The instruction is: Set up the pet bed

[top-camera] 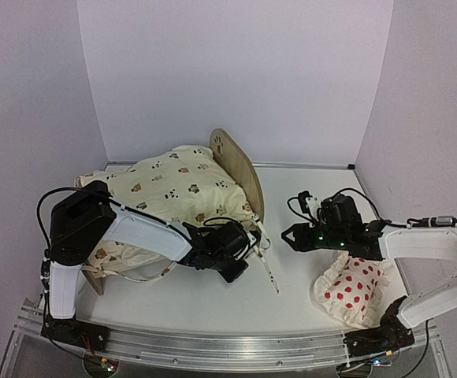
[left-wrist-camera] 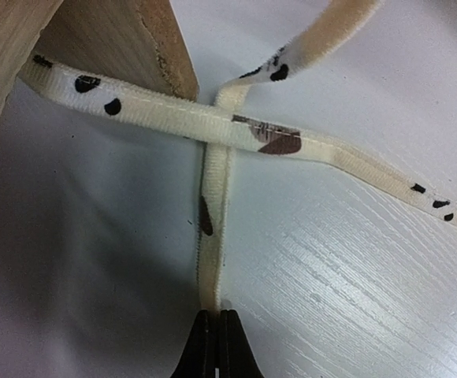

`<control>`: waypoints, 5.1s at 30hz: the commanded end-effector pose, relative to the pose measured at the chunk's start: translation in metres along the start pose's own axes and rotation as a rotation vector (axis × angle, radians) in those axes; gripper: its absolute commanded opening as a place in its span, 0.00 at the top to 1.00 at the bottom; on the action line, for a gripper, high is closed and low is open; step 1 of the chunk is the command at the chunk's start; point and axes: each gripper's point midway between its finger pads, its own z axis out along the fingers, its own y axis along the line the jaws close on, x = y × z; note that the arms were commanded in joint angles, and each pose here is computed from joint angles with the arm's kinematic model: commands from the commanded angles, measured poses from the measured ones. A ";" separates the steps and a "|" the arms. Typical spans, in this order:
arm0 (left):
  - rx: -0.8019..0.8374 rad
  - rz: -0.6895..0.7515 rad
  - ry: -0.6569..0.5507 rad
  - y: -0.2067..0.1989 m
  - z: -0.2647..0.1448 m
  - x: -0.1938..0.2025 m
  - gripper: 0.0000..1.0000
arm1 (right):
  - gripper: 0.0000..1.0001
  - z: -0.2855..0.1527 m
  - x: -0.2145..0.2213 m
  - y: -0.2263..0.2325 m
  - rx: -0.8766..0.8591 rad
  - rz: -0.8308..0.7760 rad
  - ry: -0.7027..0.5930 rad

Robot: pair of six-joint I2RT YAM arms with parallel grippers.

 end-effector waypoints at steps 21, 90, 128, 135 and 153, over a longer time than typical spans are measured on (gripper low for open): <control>0.056 -0.055 -0.229 0.004 -0.056 -0.075 1.00 | 0.68 0.048 -0.016 0.026 -0.125 -0.027 0.030; 0.146 -0.125 -0.351 0.004 -0.061 -0.126 1.00 | 1.00 0.081 0.022 0.055 -0.416 -0.269 0.008; 0.282 -0.291 -0.329 -0.053 -0.048 -0.078 0.27 | 1.00 0.051 -0.035 0.059 -0.361 0.264 -0.066; 0.293 -0.297 -0.310 -0.055 -0.033 -0.077 0.32 | 1.00 0.050 -0.037 0.061 -0.372 0.274 -0.066; 0.290 -0.308 -0.296 -0.054 -0.014 -0.078 1.00 | 1.00 0.044 -0.040 0.062 -0.375 0.283 -0.078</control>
